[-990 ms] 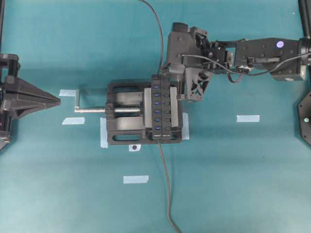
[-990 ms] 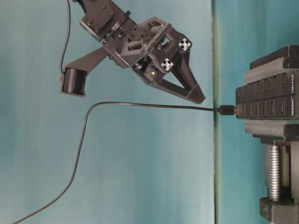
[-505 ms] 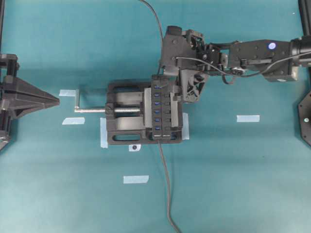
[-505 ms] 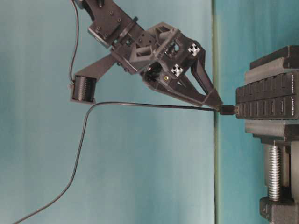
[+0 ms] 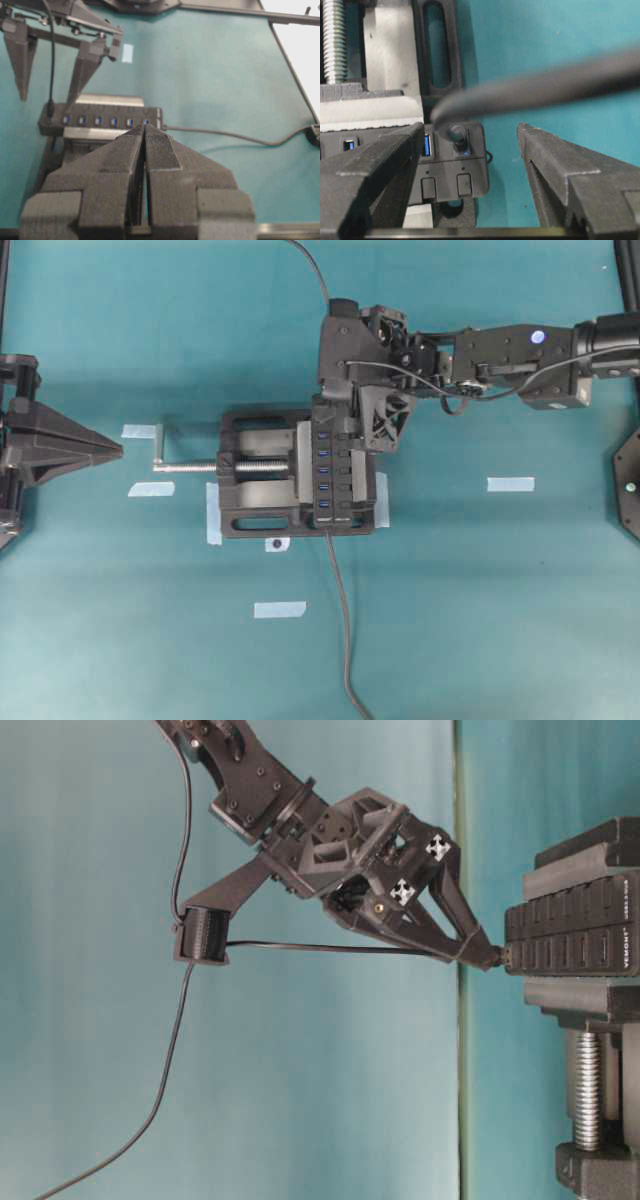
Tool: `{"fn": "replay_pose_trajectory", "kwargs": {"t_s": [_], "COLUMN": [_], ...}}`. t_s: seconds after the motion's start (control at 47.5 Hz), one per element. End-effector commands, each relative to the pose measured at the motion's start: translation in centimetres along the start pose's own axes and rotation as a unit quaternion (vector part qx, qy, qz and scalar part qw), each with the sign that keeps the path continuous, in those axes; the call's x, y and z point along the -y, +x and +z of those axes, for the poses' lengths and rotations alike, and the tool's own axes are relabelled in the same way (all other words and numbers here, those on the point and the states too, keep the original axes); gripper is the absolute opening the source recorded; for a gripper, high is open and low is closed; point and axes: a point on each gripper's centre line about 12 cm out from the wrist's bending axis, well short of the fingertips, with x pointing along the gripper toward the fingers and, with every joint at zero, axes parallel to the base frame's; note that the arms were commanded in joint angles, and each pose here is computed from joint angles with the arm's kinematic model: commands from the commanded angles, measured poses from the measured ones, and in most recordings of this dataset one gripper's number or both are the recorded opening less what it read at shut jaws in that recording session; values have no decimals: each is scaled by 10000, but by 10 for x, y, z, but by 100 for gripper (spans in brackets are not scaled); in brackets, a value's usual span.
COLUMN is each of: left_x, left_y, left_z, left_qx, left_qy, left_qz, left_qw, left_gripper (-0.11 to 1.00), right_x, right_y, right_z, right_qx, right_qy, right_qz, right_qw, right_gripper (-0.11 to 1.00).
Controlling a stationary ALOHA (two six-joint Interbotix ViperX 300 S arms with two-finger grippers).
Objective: Insert the USB into the center port of the fixed hub
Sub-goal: 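Close the right gripper on the black USB plug body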
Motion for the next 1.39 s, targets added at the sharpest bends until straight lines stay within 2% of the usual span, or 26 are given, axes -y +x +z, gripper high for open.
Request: {"fn": "replay_pose_trajectory", "kwargs": {"t_s": [0.0,0.232,0.821,0.948,1.369], "left_x": [0,0,0,0,-1], "left_y": [1,1,-1,-4,-5], "left_z": [4,4,9,7,8], "left_qx": [54,55,140,162,202], "left_qy": [-1,-3,-19,-27,-37], "left_qz": [3,11,11,9,20], "left_qw": [10000,10000,9999,9999,9998], "left_gripper": [0,0,0,0,0], "right_x": [2,2,0,-2,-3], "right_y": [-6,-4,-4,-4,-6], "right_z": [14,12,12,13,15], "right_qx": [220,166,163,158,199], "right_qy": [-8,-4,-10,-26,17], "right_qz": [-29,-29,-7,9,20], "right_qw": [9998,9999,9999,9999,9998], "right_gripper": [77,72,14,10,9]}}
